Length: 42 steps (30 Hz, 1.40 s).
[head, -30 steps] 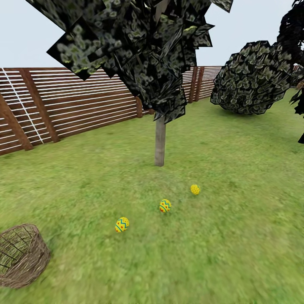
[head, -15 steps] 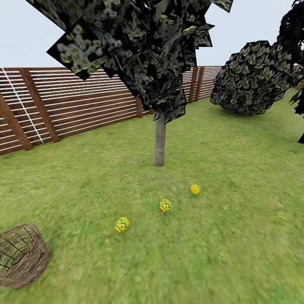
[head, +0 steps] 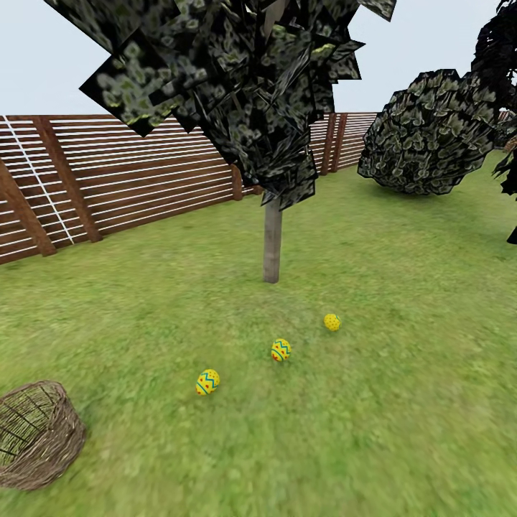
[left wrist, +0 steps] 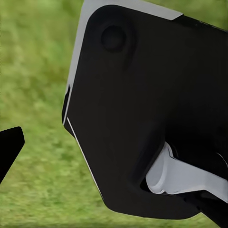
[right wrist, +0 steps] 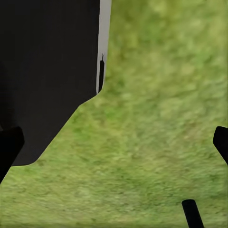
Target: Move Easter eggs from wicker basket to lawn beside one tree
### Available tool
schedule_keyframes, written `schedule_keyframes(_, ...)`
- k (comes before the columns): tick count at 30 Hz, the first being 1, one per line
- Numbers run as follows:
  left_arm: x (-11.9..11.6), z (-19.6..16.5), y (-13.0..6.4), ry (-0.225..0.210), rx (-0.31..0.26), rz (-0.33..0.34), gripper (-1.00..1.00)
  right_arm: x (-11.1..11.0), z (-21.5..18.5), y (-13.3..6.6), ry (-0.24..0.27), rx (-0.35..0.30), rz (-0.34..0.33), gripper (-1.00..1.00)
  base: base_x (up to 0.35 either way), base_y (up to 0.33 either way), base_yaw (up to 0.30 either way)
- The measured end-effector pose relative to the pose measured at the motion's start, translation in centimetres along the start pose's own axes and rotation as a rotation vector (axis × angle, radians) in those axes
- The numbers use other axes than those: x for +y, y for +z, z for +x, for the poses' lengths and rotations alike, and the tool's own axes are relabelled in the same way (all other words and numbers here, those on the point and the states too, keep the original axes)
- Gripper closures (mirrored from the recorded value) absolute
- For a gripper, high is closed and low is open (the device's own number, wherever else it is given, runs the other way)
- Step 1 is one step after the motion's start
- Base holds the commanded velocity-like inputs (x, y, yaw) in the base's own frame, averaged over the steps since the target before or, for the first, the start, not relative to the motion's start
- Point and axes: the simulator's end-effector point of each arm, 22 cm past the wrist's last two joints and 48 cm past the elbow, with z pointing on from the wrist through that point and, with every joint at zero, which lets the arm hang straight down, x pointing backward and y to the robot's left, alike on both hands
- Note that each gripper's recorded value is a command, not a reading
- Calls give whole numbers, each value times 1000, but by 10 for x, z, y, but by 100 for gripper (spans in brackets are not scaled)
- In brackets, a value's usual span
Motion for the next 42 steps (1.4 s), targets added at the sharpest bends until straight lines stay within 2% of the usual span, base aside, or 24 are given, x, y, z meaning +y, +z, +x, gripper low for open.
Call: schedule_keyframes(42,0,0,0,0,0,0,-100,0,0,0,0,0,0,-100,0,0,0)
